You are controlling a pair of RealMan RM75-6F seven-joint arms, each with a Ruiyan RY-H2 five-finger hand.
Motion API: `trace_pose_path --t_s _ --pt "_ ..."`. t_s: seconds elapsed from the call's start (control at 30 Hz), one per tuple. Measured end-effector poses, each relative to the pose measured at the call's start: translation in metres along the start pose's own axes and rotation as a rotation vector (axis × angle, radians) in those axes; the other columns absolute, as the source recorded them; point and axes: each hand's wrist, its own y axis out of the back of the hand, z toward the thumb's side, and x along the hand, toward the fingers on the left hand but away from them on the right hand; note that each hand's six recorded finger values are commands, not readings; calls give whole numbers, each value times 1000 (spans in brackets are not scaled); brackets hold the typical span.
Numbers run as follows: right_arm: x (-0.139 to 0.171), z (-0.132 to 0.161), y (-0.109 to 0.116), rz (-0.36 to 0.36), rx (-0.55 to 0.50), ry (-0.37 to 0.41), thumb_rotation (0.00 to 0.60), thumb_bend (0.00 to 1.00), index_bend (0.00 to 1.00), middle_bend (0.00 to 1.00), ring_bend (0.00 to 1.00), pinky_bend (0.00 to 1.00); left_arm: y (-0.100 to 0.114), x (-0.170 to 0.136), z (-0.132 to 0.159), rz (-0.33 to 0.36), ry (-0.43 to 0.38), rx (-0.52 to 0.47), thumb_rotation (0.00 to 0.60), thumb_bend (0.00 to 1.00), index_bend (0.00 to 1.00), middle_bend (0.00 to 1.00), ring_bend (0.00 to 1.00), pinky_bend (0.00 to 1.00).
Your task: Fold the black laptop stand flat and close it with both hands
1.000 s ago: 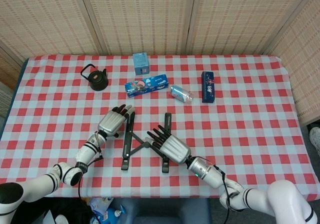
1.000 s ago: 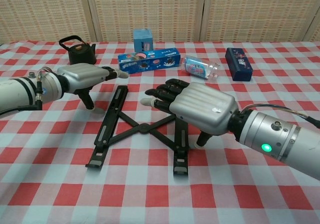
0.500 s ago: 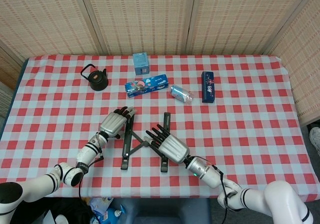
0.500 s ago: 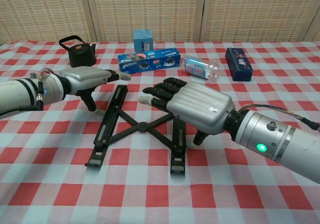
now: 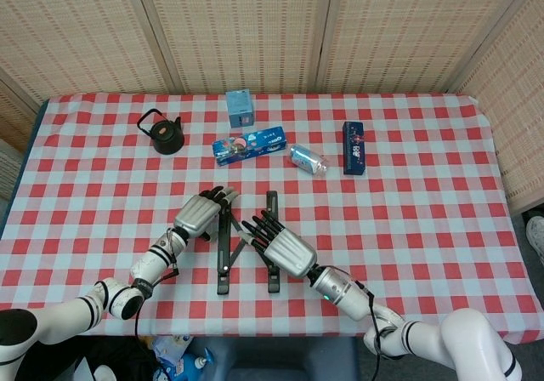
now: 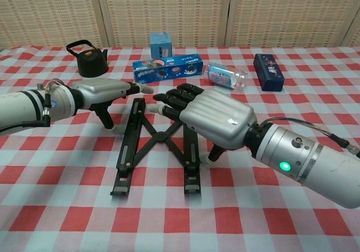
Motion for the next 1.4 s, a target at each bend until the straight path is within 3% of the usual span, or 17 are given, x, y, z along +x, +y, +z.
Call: trace_pose_path --t_s 0.77,1.1,1.27,1.4 --pt "-11 14 8 -85 -17 -10 600 0 0 0 0 0 3 -3 21 -16 -53 -42 600 218 0 0 0 171" --pt "-7 17 27 -94 -51 43 600 0 0 0 0 0 17 -14 -4 27 13 -48 600 218 0 0 0 171" --pt "-7 11 49 -48 -62 118 600 0 0 0 0 0 33 -30 -27 92 72 -57 600 218 0 0 0 171" --pt "-14 6 57 74 -32 206 600 0 0 0 0 0 43 -47 -48 135 123 -74 600 218 0 0 0 171"
